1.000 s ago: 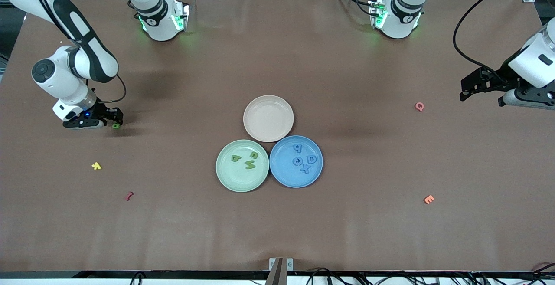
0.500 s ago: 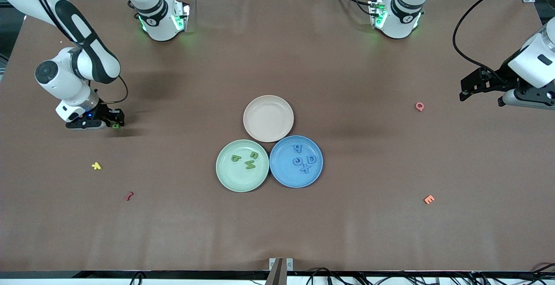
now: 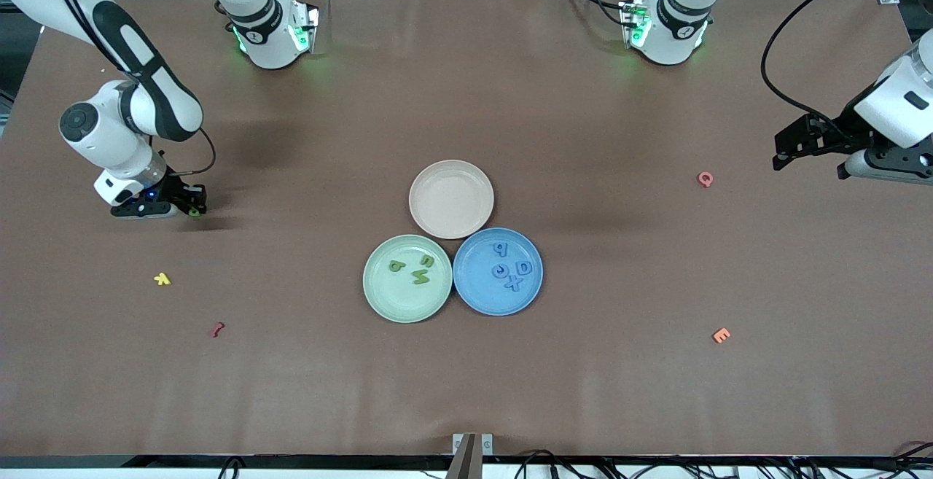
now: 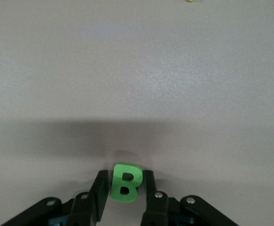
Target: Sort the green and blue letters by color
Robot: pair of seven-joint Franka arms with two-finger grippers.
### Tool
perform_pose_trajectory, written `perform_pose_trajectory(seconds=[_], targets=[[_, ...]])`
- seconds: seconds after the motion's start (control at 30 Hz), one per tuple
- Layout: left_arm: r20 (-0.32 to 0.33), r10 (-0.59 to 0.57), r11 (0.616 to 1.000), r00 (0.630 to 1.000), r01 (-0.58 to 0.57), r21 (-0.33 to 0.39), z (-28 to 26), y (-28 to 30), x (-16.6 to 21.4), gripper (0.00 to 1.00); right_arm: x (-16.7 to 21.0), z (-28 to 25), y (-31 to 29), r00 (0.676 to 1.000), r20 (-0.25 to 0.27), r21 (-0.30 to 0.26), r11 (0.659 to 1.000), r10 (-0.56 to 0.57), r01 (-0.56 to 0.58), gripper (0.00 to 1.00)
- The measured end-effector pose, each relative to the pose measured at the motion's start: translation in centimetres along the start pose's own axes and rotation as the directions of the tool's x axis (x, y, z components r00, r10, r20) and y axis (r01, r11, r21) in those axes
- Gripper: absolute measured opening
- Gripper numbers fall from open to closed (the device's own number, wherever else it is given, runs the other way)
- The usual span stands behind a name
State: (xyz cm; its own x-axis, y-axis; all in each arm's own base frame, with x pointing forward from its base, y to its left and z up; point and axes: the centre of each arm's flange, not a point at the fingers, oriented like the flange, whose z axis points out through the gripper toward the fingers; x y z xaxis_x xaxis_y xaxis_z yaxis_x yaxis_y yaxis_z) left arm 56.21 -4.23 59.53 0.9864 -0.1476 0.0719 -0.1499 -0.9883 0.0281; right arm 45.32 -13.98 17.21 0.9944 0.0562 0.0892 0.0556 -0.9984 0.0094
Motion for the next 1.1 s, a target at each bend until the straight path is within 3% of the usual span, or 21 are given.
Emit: perform_pose_trajectory(seconds=[0.1, 0.63, 1.1], targets=[[-0.001, 0.000, 1.000, 1.000, 0.000, 0.000, 0.0, 0.0, 0.0, 1.00, 0.1, -0.1, 0.0, 1.000, -0.002, -0.001, 1.000, 0.000, 0.000, 0.27], [-0.001, 0.000, 1.000, 1.000, 0.000, 0.000, 0.0, 0.0, 0.0, 1.00, 1.1, -0.4, -1.8, 1.000, -0.017, 0.012, 1.000, 0.011, -0.011, 0.27], [-0.001, 0.000, 1.000, 1.000, 0.000, 0.000, 0.0, 0.0, 0.0, 1.00, 5.5, -4.5, -13.7, 0.986, -0.019, 0.074, 0.983, 0.168, -0.166, 0.27]])
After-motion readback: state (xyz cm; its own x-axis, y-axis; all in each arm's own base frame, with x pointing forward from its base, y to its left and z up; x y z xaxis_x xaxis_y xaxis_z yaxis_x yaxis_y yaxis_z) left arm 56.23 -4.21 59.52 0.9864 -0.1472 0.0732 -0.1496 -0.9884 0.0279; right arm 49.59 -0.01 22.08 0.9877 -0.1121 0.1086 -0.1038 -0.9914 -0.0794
